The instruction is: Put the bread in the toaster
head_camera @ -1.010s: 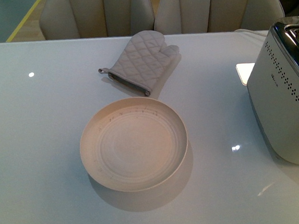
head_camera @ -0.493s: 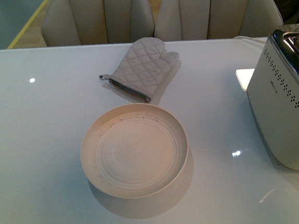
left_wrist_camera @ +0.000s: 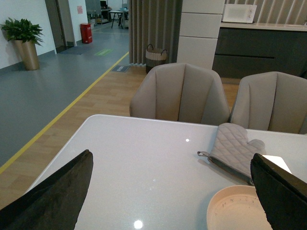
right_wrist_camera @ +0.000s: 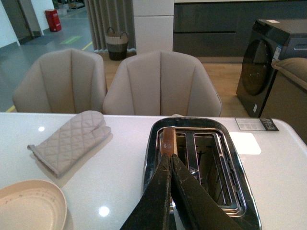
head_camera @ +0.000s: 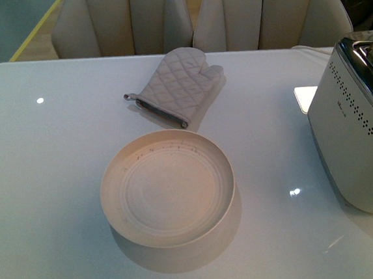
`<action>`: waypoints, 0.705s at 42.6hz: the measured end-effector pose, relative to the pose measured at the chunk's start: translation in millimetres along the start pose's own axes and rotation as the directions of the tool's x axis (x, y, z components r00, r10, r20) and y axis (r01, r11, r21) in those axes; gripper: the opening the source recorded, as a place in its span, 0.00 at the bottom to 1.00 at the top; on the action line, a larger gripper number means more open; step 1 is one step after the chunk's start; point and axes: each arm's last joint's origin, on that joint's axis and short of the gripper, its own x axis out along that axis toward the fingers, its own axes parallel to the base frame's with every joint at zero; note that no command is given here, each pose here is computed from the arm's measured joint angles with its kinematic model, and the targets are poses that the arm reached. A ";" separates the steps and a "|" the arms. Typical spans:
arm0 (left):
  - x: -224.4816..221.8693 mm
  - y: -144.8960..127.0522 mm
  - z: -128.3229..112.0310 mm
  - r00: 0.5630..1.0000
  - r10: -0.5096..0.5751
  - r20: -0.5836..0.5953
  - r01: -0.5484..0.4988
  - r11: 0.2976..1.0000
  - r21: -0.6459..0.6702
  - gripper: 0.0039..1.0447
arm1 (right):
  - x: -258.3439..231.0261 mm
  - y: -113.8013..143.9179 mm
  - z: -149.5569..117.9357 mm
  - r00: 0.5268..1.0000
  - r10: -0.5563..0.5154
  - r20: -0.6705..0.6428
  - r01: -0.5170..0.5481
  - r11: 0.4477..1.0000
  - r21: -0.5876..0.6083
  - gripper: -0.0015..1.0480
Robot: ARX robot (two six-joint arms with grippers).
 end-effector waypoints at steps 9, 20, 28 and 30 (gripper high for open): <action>0.0 0.0 0.0 1.000 0.000 0.000 0.000 1.000 0.000 0.94 | -7.5 0.0 -4.6 1.000 0.000 0.001 0.000 1.000 0.000 0.02; 0.0 0.0 0.0 1.000 0.000 0.000 0.000 1.000 0.000 0.94 | -14.5 -0.1 -9.3 1.000 -0.001 0.023 0.001 1.000 0.000 0.02; 0.0 0.0 0.0 1.000 0.000 0.000 0.000 1.000 0.000 0.94 | -21.2 0.0 -8.5 1.000 0.000 0.028 0.000 1.000 0.000 0.02; 0.0 0.0 0.0 1.000 0.000 0.000 0.000 1.000 0.000 0.94 | -22.5 0.0 -8.5 1.000 0.000 0.028 0.000 1.000 0.000 0.02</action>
